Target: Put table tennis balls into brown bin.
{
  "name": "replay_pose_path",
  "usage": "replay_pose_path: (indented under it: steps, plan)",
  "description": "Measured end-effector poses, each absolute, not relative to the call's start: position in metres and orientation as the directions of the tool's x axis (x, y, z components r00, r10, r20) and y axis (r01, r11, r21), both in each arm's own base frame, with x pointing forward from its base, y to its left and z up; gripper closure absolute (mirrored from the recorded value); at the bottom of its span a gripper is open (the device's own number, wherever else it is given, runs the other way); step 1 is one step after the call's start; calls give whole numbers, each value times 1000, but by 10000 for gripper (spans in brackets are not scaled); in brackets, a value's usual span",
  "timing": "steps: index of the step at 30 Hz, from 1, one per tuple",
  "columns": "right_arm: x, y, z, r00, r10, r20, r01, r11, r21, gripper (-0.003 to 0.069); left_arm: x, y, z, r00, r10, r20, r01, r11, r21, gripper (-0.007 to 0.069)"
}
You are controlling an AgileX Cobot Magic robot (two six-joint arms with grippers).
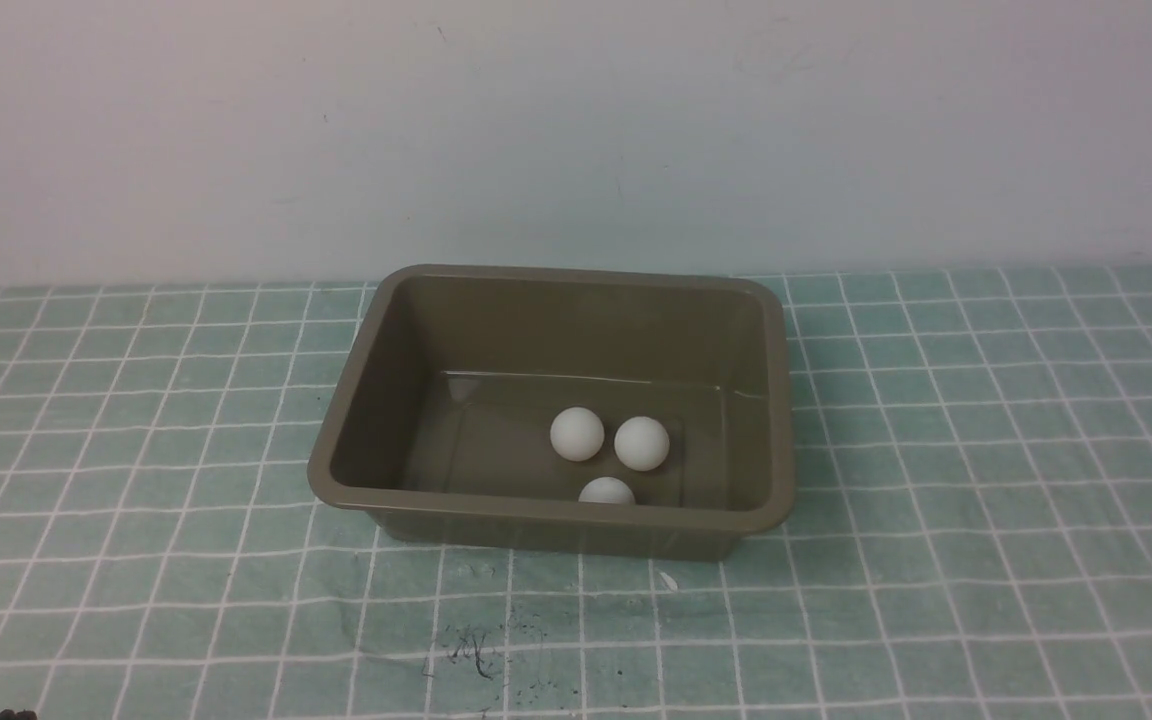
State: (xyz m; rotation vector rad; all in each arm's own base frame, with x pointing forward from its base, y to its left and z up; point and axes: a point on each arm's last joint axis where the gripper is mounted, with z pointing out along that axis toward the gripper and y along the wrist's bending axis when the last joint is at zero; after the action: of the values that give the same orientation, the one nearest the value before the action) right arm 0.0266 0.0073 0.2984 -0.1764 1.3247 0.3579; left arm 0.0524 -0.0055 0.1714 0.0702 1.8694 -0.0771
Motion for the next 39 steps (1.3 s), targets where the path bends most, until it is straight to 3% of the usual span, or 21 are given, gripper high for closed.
replay_pose_path:
  steps: [9, 12, 17, 21, 39]
  plan:
    - [40, 17, 258, 103, 68, -992, -380, 925, 24, 672, 52, -5, 171, -295, 7, -955, 87, 996, -19, 629]
    - [47, 15, 233, 20, 22, -1000, -286, 958, 16, 672, 52, -6, 171, -295, 6, -955, 87, 996, -20, 629]
    - [53, 5, 180, -234, 7, -972, -66, 998, 23, 672, 52, -6, 171, -296, 6, -955, 87, 996, -20, 629]
    - [54, 2, 180, -224, 26, -974, -5, 1000, 28, 672, 52, -6, 171, -296, 6, -955, 87, 996, -20, 629]
    - [54, 2, 180, -225, 28, -974, 0, 1000, 28, 672, 52, -6, 171, -296, 6, -955, 87, 996, -20, 629]
